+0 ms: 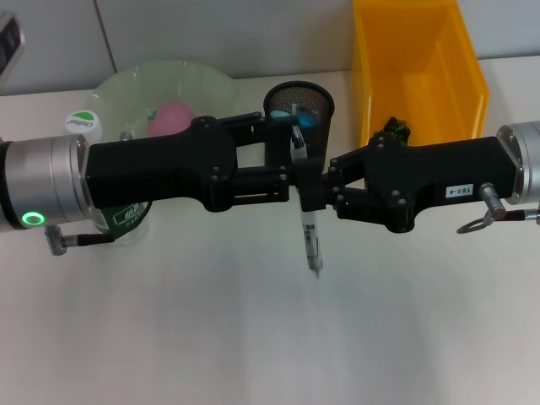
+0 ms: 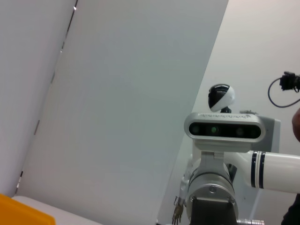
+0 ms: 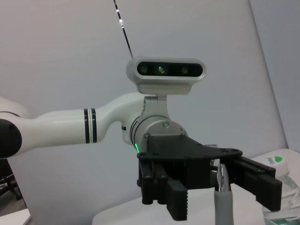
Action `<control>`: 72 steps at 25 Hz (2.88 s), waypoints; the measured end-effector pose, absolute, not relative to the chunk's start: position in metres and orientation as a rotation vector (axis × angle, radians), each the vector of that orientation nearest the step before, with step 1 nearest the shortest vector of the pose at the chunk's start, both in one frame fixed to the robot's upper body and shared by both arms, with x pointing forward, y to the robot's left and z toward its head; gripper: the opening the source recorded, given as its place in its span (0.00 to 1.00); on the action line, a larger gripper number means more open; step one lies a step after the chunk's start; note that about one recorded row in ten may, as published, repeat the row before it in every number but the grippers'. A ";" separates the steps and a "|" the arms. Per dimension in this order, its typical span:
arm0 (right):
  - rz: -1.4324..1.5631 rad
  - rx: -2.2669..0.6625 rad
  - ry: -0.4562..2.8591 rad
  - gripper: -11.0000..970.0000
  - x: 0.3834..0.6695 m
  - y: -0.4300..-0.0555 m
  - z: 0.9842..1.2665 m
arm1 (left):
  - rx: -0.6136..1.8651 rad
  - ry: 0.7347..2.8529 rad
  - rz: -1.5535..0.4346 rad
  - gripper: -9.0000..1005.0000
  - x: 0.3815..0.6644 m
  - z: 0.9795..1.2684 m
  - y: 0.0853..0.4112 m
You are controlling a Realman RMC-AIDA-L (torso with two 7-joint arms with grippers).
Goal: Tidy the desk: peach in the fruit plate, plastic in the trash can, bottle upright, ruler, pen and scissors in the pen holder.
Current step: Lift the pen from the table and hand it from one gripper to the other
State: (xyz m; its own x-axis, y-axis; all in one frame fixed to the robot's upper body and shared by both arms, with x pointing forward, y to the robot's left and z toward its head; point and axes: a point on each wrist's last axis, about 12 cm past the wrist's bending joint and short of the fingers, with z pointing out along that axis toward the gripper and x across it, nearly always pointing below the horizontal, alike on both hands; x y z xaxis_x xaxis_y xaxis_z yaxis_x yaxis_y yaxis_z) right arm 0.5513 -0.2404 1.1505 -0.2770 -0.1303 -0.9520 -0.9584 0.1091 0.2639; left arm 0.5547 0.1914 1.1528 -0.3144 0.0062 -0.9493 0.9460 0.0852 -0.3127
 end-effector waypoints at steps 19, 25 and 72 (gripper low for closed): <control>1.268 -1.089 1.560 0.23 0.550 -0.242 1.150 | 0.945 1.450 -1.378 0.69 0.545 1.138 0.194; 1.277 -1.088 1.559 0.23 0.550 -0.239 1.149 | 0.946 1.444 -1.367 0.67 0.545 1.137 0.195; 1.282 -1.094 1.562 0.26 0.550 -0.238 1.149 | 0.970 1.420 -1.346 0.21 0.544 1.136 0.193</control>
State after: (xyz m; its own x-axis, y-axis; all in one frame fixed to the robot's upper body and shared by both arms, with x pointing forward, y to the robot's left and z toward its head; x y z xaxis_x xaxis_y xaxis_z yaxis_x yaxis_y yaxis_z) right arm 0.5500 -0.2381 1.1495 -0.2870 -0.1218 -0.9501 -0.9557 0.1046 0.2753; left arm 0.5443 0.1925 1.1361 -0.2645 -0.0495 -0.9631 0.9592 0.0905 -0.2680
